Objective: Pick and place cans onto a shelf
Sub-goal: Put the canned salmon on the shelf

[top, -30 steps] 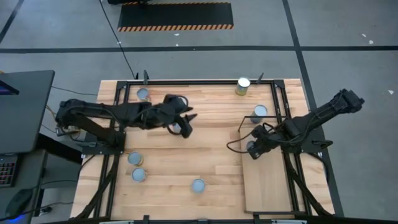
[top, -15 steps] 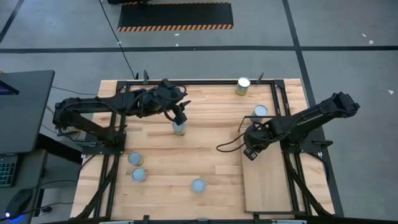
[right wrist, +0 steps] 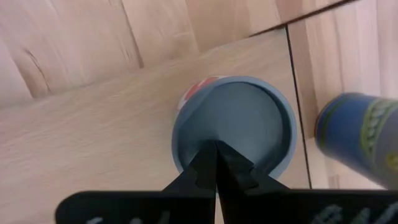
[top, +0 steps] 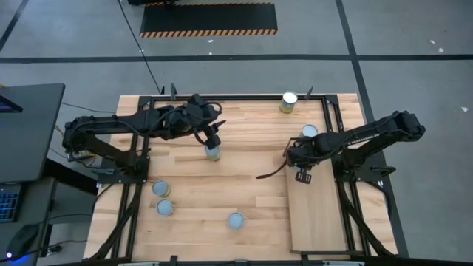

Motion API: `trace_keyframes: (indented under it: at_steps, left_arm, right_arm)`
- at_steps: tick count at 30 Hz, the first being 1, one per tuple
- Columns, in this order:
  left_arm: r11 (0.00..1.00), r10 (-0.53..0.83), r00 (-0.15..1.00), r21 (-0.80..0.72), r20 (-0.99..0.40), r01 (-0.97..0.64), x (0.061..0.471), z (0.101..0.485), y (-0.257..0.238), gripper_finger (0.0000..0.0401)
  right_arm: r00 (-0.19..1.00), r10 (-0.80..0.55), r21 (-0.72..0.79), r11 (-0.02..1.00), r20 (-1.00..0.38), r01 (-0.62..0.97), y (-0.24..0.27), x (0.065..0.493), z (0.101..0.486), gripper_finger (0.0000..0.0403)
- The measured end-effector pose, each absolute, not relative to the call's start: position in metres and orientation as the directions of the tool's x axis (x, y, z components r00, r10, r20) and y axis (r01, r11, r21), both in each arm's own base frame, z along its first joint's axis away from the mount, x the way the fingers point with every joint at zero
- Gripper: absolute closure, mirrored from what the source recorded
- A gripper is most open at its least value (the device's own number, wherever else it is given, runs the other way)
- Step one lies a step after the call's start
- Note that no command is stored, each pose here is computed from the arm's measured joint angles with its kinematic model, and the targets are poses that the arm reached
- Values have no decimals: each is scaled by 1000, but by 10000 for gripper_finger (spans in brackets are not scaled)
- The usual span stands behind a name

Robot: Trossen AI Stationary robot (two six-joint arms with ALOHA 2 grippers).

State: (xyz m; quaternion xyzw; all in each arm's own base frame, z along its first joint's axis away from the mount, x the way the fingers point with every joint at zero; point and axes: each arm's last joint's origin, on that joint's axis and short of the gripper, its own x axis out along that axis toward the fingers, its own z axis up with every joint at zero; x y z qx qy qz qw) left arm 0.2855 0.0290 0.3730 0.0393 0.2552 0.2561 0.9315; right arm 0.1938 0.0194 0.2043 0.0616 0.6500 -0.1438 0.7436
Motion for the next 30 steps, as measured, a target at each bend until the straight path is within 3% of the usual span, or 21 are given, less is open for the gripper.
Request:
trace_keyframes:
  at_steps: [10, 16, 30]
  left_arm:
    - [865, 498, 739, 198, -455, -461, 286, 373, 29, 250]
    - [865, 498, 739, 198, -455, -461, 286, 373, 29, 250]
    - [865, 498, 738, 199, -455, -461, 286, 373, 29, 250]
  right_arm:
    - [187, -159, -93, 943, -969, 319, 19, 204, 222, 397]
    - [163, -182, -114, 928, -970, 355, 15, 201, 215, 397]
    - [161, 17, 100, 846, -987, 524, 10, 203, 215, 397]
